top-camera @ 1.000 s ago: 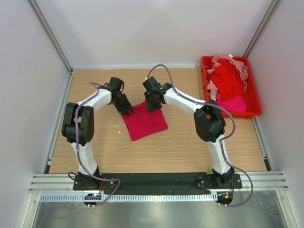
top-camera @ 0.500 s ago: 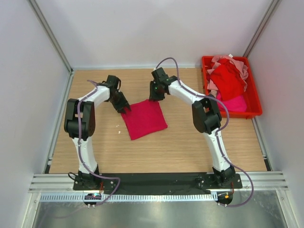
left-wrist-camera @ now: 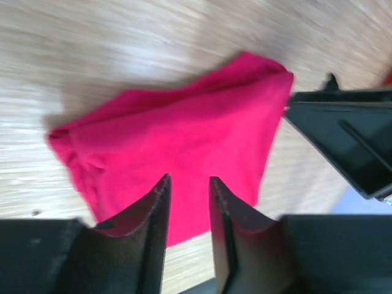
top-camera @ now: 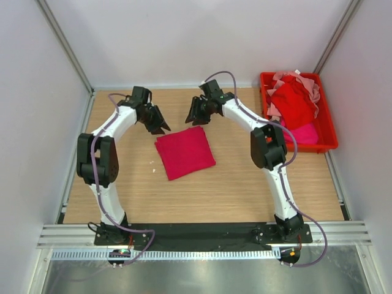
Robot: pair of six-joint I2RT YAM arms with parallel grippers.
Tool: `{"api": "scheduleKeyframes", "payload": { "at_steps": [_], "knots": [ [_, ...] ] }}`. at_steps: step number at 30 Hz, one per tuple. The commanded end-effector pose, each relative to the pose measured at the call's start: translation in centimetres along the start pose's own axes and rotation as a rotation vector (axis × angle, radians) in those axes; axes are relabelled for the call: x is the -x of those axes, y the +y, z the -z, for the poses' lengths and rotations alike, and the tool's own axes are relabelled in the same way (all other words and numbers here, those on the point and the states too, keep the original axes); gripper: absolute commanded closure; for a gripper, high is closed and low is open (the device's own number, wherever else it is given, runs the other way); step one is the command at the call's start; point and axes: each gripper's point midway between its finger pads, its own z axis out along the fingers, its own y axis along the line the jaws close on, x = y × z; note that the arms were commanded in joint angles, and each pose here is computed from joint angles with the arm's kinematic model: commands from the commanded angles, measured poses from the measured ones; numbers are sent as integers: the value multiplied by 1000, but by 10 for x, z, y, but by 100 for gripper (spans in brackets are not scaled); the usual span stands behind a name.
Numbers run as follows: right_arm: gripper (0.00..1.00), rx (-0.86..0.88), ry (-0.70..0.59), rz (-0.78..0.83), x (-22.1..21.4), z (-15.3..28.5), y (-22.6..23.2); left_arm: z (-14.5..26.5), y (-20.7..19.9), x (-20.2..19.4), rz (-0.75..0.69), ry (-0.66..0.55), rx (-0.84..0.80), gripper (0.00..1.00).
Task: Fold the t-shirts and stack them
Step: Fold the tshirt
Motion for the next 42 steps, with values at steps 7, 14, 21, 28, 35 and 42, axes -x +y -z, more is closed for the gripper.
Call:
{"api": "scheduleKeyframes", "payload": {
  "at_steps": [7, 14, 21, 28, 35, 42],
  "knots": [
    [83, 401, 45, -137, -3, 6, 49, -30, -12, -19, 124, 55, -229, 81],
    [97, 508, -2, -287, 10, -16, -15, -62, 33, -4, 185, 25, -181, 83],
    [99, 465, -10, -364, 14, -42, -81, -76, 54, 2, 202, 16, -146, 83],
    [99, 376, -2, -287, 38, -19, -77, -53, 37, 2, 179, 21, -196, 75],
    [98, 416, -54, -201, 65, 45, -18, -5, -3, 5, 156, 18, -314, 63],
    [95, 499, 77, -200, 4, 33, 20, -7, 5, -11, 182, 53, -314, 70]
  ]
}}
